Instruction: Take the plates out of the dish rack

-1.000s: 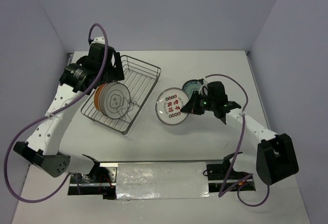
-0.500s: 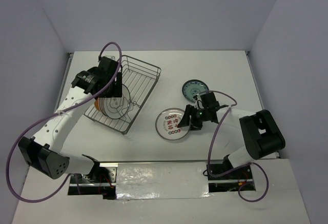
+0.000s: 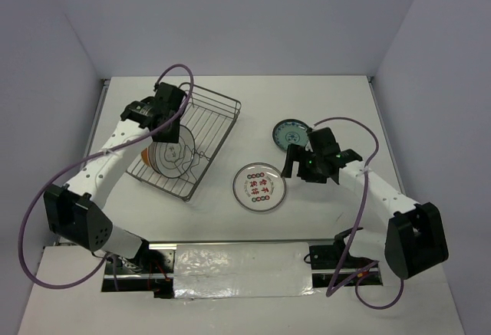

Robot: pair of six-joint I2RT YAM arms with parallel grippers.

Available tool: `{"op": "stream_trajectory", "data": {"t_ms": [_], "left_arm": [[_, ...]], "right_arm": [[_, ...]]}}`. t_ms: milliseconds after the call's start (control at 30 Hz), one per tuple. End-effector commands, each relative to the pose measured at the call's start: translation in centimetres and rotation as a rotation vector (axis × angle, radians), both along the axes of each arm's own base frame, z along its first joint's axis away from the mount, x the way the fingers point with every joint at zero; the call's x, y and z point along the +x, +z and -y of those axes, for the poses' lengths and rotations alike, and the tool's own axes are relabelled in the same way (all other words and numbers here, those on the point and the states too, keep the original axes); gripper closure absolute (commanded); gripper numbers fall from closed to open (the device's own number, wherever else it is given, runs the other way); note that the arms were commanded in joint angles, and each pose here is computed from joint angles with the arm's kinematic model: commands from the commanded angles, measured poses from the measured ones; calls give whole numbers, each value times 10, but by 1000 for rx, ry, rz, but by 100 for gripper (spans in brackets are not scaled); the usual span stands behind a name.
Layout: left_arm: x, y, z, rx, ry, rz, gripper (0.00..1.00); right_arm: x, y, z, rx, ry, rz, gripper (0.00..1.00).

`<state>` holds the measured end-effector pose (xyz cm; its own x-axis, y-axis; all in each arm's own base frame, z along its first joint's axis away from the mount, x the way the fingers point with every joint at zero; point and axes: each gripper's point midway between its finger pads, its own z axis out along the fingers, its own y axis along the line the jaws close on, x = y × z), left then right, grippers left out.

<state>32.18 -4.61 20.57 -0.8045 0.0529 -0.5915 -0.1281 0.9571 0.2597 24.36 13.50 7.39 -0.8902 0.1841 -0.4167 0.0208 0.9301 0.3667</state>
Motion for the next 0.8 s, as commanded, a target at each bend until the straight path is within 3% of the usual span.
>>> {"op": "stream_trajectory", "data": {"t_ms": [0, 367, 533, 567, 633, 733, 767], "left_arm": [[17, 0, -2, 8, -20, 23, 33], [21, -38, 4, -43, -35, -44, 53], [17, -49, 5, -48, -34, -73, 69], [16, -49, 4, -47, -31, -78, 78], [15, -40, 4, -50, -21, -68, 89], [17, -19, 0, -39, -10, -39, 93], [22, -4, -3, -22, 7, -7, 100]], "right_arm": [[0, 18, 11, -63, 13, 36, 0], [-1, 30, 9, -40, 18, 58, 0], [1, 33, 7, -31, 14, 61, 0], [2, 35, 7, -30, 12, 63, 0], [3, 37, 7, -31, 8, 70, 0], [3, 40, 7, -27, 7, 73, 0], [3, 41, 6, -21, 7, 74, 0]]}}
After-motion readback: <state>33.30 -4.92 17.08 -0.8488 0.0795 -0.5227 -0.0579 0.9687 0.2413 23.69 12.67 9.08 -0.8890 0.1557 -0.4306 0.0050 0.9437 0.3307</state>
